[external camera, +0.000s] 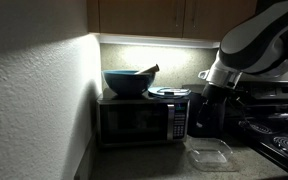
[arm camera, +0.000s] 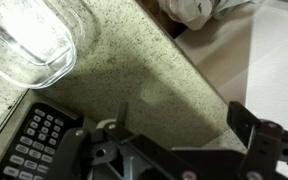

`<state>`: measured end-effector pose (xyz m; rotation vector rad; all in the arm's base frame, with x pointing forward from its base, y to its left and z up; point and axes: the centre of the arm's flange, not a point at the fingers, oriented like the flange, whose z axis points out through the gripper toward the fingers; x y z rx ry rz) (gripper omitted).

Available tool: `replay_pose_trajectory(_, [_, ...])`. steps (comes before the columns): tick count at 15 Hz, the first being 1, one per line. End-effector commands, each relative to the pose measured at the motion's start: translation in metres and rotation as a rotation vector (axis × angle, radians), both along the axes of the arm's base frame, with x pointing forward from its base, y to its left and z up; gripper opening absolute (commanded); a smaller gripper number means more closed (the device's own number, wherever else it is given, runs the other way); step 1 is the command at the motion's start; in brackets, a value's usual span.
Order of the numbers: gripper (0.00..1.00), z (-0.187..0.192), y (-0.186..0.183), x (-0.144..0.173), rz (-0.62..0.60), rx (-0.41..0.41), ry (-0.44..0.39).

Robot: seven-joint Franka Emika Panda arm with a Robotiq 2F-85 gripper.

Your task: Fully open the microwave

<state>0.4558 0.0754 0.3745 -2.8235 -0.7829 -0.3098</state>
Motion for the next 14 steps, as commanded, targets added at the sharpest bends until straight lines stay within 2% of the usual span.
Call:
replay_pose_trajectory(1, [1.0, 0.0, -0.001, 0.0, -0.001, 0.0, -0.001])
replay_pose_trajectory(2, [1.0, 0.0, -0.001, 0.0, -0.002, 0.001, -0.001])
replay_pose_trajectory(4, [1.0, -0.007, 0.002, 0.007, -0.004, 0.055, -0.068])
replay_pose_trajectory(9, [1.0, -0.017, 0.013, 0.028, -0.06, 0.205, -0.291])
replay_pose_trajectory(10, [1.0, -0.017, 0.015, 0.029, -0.081, 0.214, -0.314])
replay_pose_trajectory(11, [1.0, 0.001, 0.014, 0.019, -0.09, 0.175, -0.249])
replay_pose_trajectory(14, [1.0, -0.001, 0.019, 0.023, -0.099, 0.191, -0.275])
